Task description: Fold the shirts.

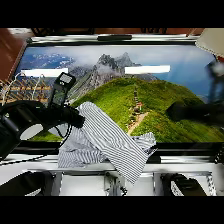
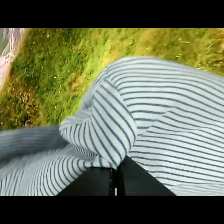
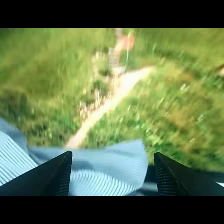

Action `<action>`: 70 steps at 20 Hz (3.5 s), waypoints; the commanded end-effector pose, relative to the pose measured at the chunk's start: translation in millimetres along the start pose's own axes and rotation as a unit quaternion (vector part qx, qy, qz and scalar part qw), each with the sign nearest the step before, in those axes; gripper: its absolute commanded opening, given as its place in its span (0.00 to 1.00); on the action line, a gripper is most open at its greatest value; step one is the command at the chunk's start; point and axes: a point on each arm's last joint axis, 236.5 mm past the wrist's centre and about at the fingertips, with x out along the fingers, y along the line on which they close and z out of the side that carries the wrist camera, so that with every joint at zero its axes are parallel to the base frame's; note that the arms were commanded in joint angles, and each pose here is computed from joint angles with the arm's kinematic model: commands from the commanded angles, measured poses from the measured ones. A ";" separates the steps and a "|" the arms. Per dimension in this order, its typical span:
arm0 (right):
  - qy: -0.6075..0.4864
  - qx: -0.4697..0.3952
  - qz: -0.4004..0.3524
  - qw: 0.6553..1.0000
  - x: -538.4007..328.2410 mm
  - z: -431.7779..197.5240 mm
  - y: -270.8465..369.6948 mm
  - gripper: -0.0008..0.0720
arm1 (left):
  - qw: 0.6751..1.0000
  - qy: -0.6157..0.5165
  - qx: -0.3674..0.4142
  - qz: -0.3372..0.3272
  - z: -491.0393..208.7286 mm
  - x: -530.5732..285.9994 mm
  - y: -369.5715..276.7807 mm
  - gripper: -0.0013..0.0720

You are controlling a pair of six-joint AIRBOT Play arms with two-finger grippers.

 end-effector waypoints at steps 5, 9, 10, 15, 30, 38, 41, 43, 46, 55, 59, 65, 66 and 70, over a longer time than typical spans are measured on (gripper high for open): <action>0.215 0.032 0.030 0.976 120.8 -123.8 -20.1 0.94 | 1.000 0.021 -0.008 0.016 -14.9 7.9 10.9 0.09; 0.286 0.064 0.088 0.952 138.4 -144.0 3.1 0.94 | 1.000 0.014 -0.008 0.013 -11.3 8.9 9.4 0.09; 0.298 0.071 0.107 0.946 140.6 -146.9 11.2 0.94 | 1.000 0.008 -0.008 0.011 -8.6 9.1 8.5 0.09; 0.354 0.103 0.138 0.919 153.1 -163.3 22.4 0.94 | 0.999 -0.026 -0.047 0.000 7.5 8.9 3.7 0.09; -0.226 -0.121 0.146 0.956 -35.4 173.3 86.2 0.14 | 0.831 -0.517 -0.189 -0.077 237.4 -277.6 73.9 0.09; -0.359 -0.107 0.002 0.927 -213.6 145.6 53.9 0.14 | 0.941 -0.295 -0.165 0.035 111.5 -269.0 106.2 0.09; -0.155 -0.096 -0.009 0.983 -129.9 74.0 30.9 0.14 | 0.978 -0.120 -0.160 0.061 50.9 -170.8 99.6 0.09; -0.023 -0.077 -0.029 0.996 -60.4 21.3 2.0 0.14 | 0.985 -0.056 -0.160 0.041 26.9 -101.7 80.2 0.09; 0.059 -0.069 -0.133 0.987 21.1 -25.5 -72.3 0.14 | 0.975 -0.023 -0.204 -0.089 7.8 -25.3 10.5 0.09; -0.137 0.003 -0.296 0.945 -20.1 59.1 -140.2 0.79 | 0.916 -0.159 -0.201 -0.309 69.3 -47.0 -115.0 0.09; -0.270 0.014 -0.246 0.931 -97.1 126.7 -101.5 0.79 | 0.914 -0.138 -0.173 -0.341 60.0 -31.2 -170.5 0.09; -0.105 0.055 -0.030 0.992 -35.9 68.5 -8.2 0.79 | 0.943 -0.061 -0.123 -0.303 26.5 13.3 -168.5 1.00; -0.057 0.052 -0.011 0.997 -23.2 49.2 0.7 0.79 | 0.956 -0.049 -0.089 -0.276 21.8 15.1 -143.7 1.00; 0.046 0.067 0.053 0.995 11.1 0.6 25.1 0.79 | 0.985 -0.002 -0.116 -0.128 11.8 22.8 -0.5 1.00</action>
